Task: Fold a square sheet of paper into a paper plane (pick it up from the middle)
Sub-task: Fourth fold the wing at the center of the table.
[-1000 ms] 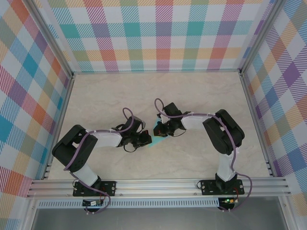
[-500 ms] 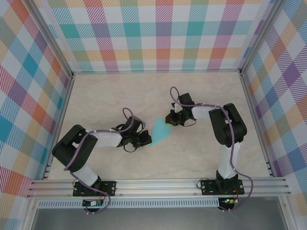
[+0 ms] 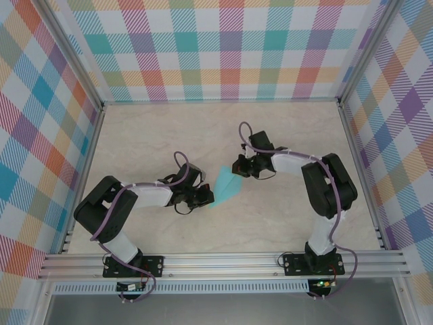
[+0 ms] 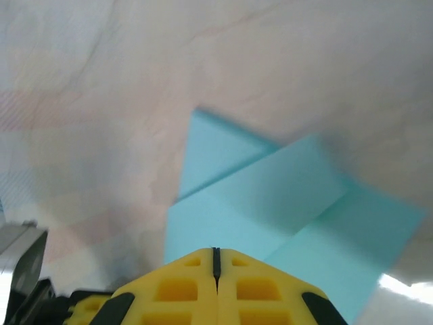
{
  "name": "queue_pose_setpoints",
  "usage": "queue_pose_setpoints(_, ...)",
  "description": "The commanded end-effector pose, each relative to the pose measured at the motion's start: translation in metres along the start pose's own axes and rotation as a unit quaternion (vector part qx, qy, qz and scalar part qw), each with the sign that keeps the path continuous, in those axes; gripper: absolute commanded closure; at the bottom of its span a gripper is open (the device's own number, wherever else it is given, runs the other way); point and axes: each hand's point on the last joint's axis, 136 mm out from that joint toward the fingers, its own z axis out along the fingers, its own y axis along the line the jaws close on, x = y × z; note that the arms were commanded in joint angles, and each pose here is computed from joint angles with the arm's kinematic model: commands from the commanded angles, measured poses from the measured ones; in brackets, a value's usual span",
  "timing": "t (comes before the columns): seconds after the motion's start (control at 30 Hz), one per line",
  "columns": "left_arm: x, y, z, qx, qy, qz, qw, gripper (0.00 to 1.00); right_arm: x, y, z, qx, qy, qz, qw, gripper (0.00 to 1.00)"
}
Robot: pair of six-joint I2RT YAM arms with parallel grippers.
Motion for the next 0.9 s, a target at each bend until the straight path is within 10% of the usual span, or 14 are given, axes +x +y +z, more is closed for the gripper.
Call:
queue_pose_setpoints(0.0,0.019,0.025,0.003,-0.046,0.039,-0.016,0.998,1.0,0.002,-0.01,-0.015,0.045,-0.043,0.025,0.998,0.98)
queue_pose_setpoints(0.17,0.018,0.023,0.003,-0.044,0.039,-0.017,0.998,1.0,0.001,-0.015,-0.036,0.064,-0.088,0.03,0.994,0.97)
queue_pose_setpoints(0.43,0.012,0.015,0.002,-0.032,0.033,-0.012,0.999,1.0,0.029,0.037,0.0,-0.041,0.009,-0.016,0.999,0.97)
queue_pose_setpoints(0.87,0.011,-0.001,-0.003,-0.002,0.033,0.008,0.999,1.0,0.056,0.01,0.045,-0.006,0.072,0.011,0.997,0.98)
